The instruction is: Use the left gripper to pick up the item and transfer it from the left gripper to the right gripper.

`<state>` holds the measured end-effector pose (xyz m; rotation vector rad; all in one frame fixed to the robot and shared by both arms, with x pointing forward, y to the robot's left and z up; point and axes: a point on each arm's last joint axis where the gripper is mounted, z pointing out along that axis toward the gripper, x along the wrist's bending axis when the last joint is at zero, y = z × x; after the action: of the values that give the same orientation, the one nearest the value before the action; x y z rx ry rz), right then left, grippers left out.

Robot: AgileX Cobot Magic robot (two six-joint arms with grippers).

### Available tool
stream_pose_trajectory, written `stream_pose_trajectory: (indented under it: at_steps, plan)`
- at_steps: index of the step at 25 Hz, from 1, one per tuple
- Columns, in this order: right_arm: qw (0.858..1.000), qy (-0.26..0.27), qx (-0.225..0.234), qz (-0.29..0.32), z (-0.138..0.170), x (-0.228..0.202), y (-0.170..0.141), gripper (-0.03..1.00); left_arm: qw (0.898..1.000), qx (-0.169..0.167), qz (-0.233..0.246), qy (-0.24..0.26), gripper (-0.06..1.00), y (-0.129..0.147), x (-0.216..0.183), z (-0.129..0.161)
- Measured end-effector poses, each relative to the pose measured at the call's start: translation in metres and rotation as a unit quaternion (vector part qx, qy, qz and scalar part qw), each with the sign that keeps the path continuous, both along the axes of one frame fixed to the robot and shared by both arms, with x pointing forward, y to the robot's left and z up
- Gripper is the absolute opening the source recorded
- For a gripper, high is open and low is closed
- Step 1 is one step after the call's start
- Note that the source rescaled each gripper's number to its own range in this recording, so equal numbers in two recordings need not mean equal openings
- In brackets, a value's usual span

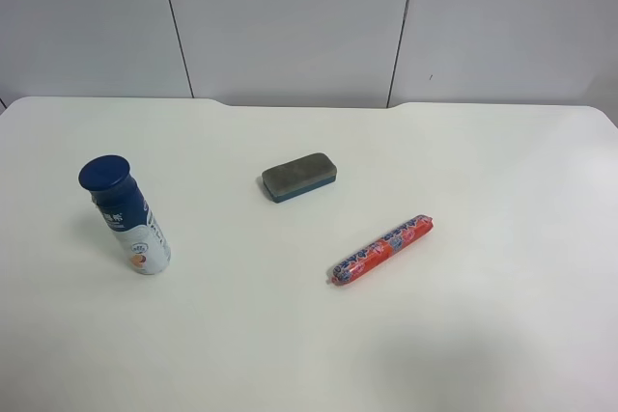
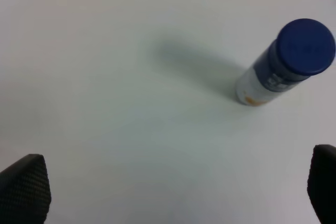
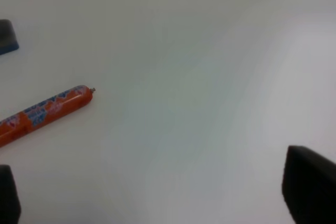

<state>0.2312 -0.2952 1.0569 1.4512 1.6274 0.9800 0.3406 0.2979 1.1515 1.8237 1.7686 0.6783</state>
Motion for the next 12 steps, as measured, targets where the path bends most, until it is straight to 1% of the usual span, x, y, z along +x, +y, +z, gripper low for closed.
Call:
stream_pose_trajectory:
  at_steps: [5,8,12]
  plan:
    - [1.0,0.0,0.0,0.0,0.0,0.0,0.0,1.0,0.998,-0.003,-0.023,0.052,1.0,-0.015,0.036,0.002]
    - [1.0,0.0,0.0,0.0,0.0,0.0,0.0,1.0,0.997,-0.006,-0.035,0.076,1.0,-0.03,0.062,0.003]
    - [1.0,0.0,0.0,0.0,0.0,0.0,0.0,1.0,0.994,-0.012,-0.041,0.097,1.0,-0.045,0.08,0.0]
